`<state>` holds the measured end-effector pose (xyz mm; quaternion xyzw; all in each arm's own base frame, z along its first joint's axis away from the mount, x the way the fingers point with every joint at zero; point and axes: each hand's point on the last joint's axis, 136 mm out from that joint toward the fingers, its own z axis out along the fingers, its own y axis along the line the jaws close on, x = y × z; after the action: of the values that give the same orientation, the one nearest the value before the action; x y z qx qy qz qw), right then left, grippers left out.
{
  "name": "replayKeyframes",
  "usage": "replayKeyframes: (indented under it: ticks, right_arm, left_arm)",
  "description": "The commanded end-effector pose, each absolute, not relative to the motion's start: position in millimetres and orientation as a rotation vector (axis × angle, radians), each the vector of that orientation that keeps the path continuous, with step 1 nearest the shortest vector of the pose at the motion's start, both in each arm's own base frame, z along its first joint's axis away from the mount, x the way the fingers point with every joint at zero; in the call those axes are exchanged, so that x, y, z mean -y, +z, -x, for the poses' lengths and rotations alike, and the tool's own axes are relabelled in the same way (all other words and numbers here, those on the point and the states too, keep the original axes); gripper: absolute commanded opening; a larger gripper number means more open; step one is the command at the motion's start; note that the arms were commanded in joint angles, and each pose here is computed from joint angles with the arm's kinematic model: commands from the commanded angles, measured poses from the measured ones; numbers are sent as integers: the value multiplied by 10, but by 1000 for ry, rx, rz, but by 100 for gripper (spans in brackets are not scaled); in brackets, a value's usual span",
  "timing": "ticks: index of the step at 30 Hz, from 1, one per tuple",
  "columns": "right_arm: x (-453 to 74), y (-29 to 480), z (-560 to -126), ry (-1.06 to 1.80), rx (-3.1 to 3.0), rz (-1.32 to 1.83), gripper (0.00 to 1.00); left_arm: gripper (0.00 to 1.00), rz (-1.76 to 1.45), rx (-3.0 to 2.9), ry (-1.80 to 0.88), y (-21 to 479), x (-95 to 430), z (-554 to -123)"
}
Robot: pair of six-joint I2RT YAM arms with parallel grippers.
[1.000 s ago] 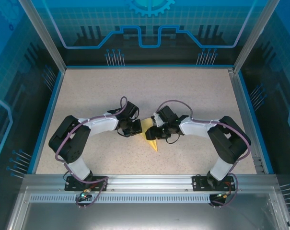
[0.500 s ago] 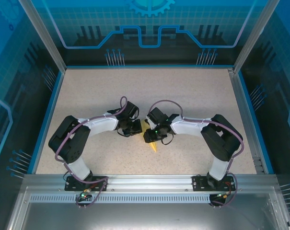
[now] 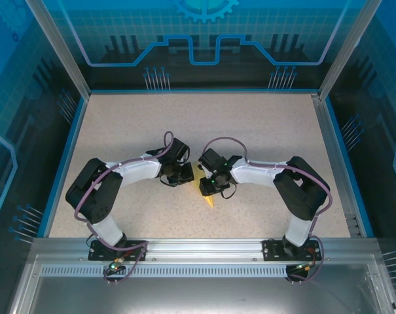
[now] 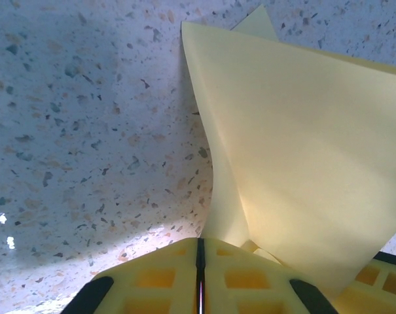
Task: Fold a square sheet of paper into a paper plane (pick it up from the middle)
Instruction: Move a paper plane to the center of the table.
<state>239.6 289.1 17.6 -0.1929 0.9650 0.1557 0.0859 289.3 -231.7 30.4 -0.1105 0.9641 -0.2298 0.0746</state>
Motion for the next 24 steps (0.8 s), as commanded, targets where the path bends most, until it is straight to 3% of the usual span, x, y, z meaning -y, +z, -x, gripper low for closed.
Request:
replayKeyframes:
  ticks: [1,6,14,24]
  right_arm:
    - [-2932,153,-2363,430,-2888,615,21]
    - [-2931,205,-2393,412,-2894,589,12]
    - [-2659,557,-2696,86,-2847,484,9]
    - [-2753,493,-3118,-40,-2903,319,11]
  left_arm:
    - [11,289,-2895,-667,336,2279,-2841]
    - [17,287,-2866,-705,426,2303,-2850]
    - [47,391,-2676,-584,833,1962,-2918]
    - [52,537,-2533,-472,995,1499,-2813]
